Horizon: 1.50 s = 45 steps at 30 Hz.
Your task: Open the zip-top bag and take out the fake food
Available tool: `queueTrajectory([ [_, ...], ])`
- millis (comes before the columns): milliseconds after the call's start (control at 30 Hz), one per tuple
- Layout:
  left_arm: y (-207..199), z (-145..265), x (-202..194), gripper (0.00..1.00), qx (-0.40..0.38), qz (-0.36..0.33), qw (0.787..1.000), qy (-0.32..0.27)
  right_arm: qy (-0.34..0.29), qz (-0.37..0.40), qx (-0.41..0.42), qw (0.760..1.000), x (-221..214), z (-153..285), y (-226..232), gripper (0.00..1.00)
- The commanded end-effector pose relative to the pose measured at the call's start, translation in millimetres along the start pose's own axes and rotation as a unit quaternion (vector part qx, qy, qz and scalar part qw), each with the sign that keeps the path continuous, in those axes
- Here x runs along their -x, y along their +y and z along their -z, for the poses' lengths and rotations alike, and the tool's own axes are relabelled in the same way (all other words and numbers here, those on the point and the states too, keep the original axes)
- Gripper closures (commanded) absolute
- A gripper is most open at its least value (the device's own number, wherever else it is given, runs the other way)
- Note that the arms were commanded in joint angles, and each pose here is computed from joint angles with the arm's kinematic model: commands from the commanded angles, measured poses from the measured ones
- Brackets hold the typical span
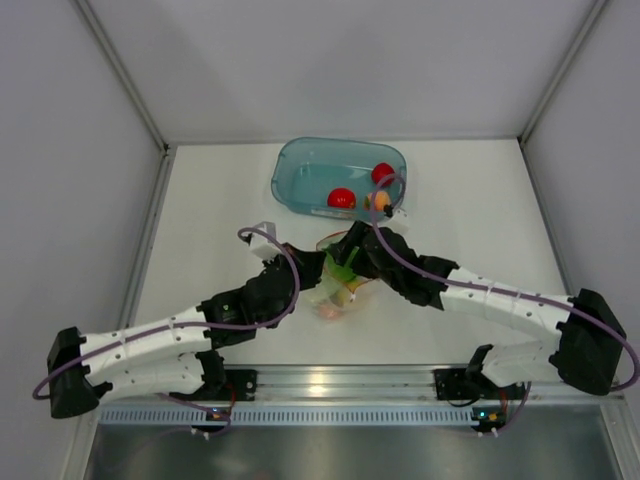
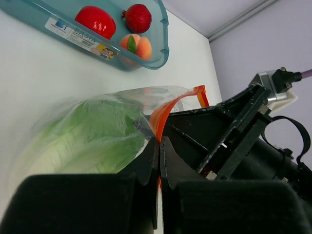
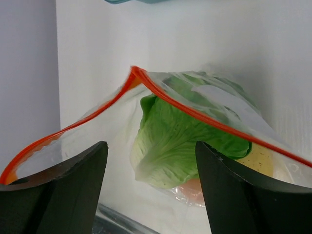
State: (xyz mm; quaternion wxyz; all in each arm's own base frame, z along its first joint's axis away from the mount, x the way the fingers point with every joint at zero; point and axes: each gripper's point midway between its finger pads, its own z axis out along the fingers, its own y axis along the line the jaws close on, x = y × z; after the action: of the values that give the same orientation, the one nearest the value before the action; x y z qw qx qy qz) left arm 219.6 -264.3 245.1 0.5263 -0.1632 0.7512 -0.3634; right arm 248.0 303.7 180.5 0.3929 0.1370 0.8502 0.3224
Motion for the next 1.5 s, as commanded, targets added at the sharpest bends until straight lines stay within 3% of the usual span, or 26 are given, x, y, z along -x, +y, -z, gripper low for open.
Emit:
queueTrajectory([
  [0, -13, 5, 5, 1.0, -0.034, 0.006, 0.999, -0.007, 0.0, -0.031, 0.018, 0.999, 0, -5, 15, 0.26],
  [100, -15, 7, -8, 1.0, -0.041, -0.008, 0.999, 0.013, 0.024, -0.022, -0.016, 0.999, -15, -13, 3, 0.23],
  [233, -13, 20, -20, 1.0, -0.031, -0.025, 0.999, -0.003, 0.039, -0.015, -0.046, 0.998, -27, -12, -9, 0.18],
  [567, -21, 38, -51, 1.0, -0.034, -0.066, 0.997, 0.008, 0.089, 0.006, -0.072, 0.993, -64, -32, -24, 0.05],
  [867, 4, 40, -63, 1.0, 0.0, -0.099, 0.995, 0.015, 0.107, 0.043, -0.112, 0.987, -83, -42, -44, 0.05],
  [1167, 30, 44, -49, 1.0, 0.032, -0.1, 0.994, -0.007, 0.086, 0.165, -0.154, 0.97, -82, -27, -35, 0.05],
  [1467, 32, 45, -48, 1.0, 0.033, -0.089, 0.995, -0.01, 0.16, 0.227, -0.19, 0.942, -137, -57, -64, 0.06],
])
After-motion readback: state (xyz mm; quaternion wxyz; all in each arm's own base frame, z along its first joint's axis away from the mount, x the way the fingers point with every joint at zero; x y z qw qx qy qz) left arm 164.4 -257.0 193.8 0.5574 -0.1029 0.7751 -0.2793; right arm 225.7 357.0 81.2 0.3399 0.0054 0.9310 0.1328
